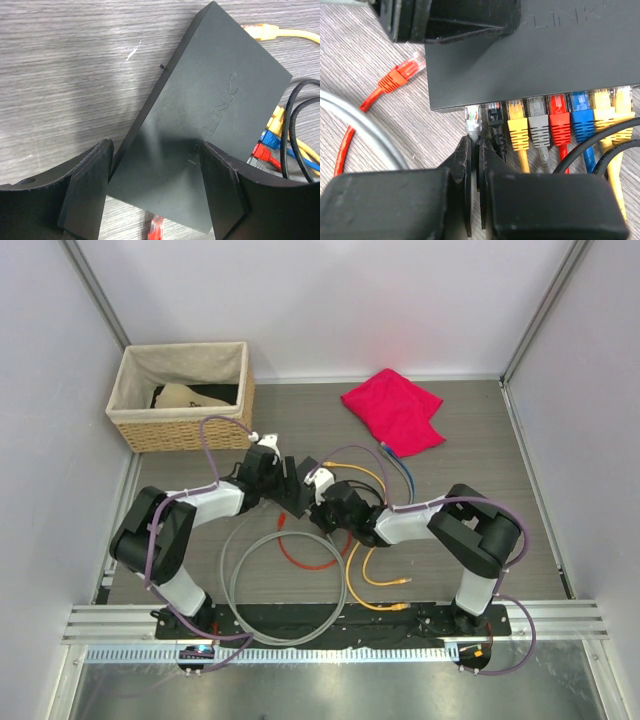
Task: Insert the plug into the switch port
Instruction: Insert the connector into the switch port.
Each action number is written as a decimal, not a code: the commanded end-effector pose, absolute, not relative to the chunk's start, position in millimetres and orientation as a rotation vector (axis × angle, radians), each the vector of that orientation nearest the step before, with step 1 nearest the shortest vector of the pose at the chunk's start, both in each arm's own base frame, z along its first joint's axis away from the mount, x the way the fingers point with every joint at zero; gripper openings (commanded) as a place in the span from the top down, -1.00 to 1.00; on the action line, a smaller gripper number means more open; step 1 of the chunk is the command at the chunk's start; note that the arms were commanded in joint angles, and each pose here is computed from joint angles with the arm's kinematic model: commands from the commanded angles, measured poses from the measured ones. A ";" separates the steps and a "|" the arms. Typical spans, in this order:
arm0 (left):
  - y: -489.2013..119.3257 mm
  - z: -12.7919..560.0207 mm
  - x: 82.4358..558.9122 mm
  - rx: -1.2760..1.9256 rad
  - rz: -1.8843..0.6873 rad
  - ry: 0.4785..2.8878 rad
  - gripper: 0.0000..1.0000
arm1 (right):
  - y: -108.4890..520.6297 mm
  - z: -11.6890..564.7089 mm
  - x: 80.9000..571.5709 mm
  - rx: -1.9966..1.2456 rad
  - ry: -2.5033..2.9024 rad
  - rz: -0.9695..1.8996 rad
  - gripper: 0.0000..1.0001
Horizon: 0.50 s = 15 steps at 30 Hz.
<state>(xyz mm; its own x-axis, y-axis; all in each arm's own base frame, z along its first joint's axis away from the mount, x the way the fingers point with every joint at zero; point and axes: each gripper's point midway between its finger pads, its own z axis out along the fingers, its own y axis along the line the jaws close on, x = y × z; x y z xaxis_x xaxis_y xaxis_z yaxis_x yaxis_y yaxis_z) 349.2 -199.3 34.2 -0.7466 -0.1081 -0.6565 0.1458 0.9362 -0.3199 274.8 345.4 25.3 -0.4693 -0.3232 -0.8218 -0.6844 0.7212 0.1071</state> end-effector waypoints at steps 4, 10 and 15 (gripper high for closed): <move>-223.5 -11.0 285.5 0.137 -0.645 2.618 -0.38 | 369.9 74.4 299.6 -0.730 1.874 0.601 0.98; -227.8 -18.7 268.5 0.200 -0.638 2.679 -0.37 | 378.0 93.9 308.3 -0.782 1.817 0.570 0.98; -238.9 -16.1 258.9 0.240 -0.675 2.688 -0.32 | 386.3 107.4 316.1 -0.780 1.783 0.562 0.98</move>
<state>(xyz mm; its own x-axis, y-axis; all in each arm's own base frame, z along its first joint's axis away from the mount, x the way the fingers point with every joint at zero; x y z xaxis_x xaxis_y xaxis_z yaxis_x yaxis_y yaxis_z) 351.5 -209.0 33.1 -0.7512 -0.0879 -0.6542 0.1900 0.9203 -0.3419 278.2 343.8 26.6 -0.4008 -0.4090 -0.8198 -0.7330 0.6799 0.0191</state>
